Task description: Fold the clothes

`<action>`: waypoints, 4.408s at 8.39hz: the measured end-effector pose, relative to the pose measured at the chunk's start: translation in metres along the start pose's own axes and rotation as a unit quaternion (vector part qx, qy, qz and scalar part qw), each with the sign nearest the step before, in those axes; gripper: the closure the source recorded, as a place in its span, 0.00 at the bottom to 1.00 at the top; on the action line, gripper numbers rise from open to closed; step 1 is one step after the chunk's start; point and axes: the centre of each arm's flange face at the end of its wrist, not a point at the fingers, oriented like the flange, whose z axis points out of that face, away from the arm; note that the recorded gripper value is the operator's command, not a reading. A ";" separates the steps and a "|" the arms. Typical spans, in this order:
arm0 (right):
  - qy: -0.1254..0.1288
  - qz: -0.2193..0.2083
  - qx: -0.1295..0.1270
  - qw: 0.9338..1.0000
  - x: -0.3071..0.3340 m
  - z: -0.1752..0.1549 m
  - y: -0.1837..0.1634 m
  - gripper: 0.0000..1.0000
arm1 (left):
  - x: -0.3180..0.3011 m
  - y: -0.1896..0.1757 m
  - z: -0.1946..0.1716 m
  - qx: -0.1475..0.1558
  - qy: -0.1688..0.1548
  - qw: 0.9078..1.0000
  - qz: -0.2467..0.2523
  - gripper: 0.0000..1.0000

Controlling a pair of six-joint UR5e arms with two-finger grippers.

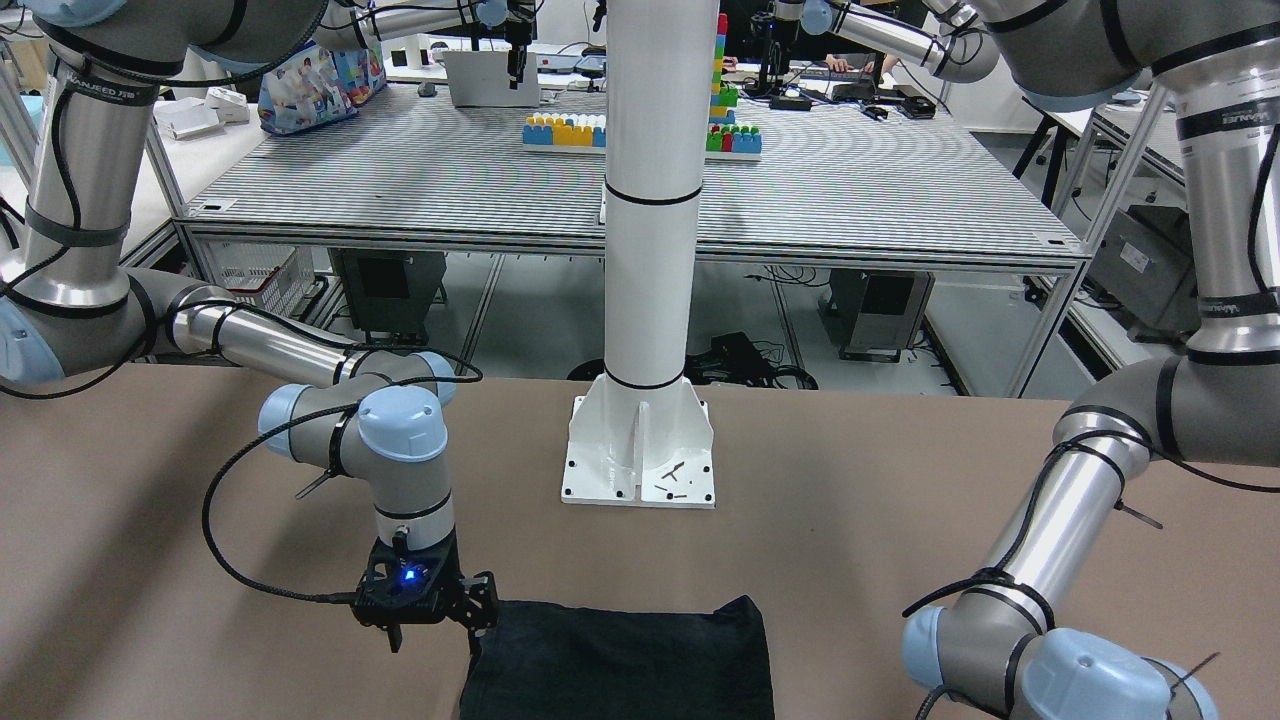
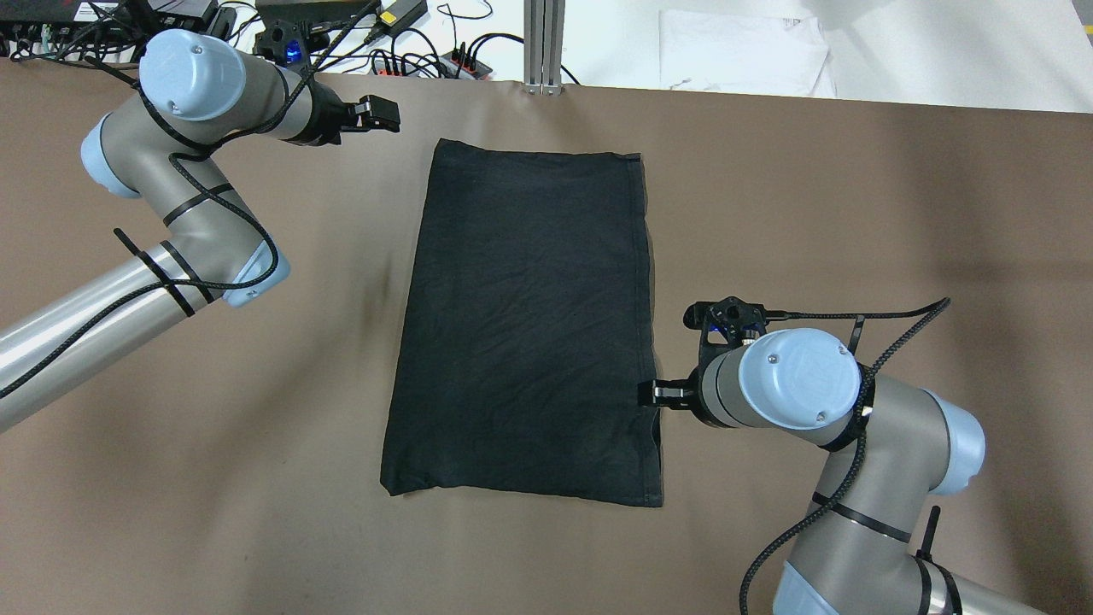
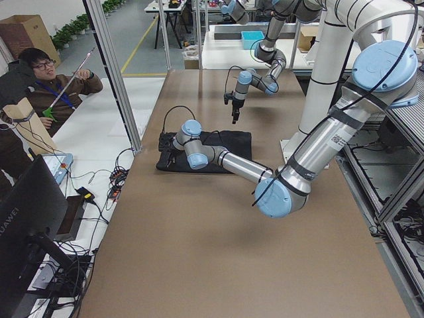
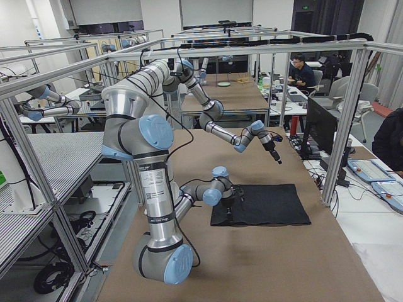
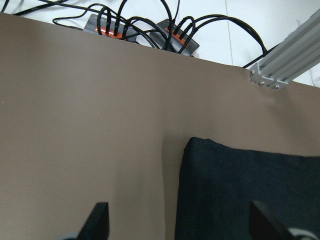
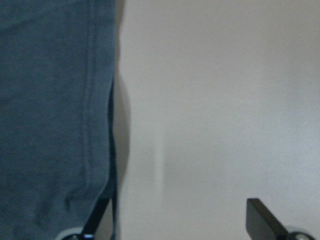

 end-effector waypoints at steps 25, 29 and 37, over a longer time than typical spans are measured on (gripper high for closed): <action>-0.144 0.188 0.011 0.972 -0.070 0.084 0.072 1.00 | 0.015 0.032 0.000 -0.008 0.040 0.999 -0.031 0.00; -0.134 0.212 0.014 0.968 -0.104 0.071 0.056 1.00 | 0.011 0.033 0.003 -0.009 0.036 0.999 -0.032 0.00; -0.166 0.212 0.013 0.963 -0.114 0.034 0.041 1.00 | 0.000 0.089 -0.051 -0.067 0.077 0.988 -0.112 0.00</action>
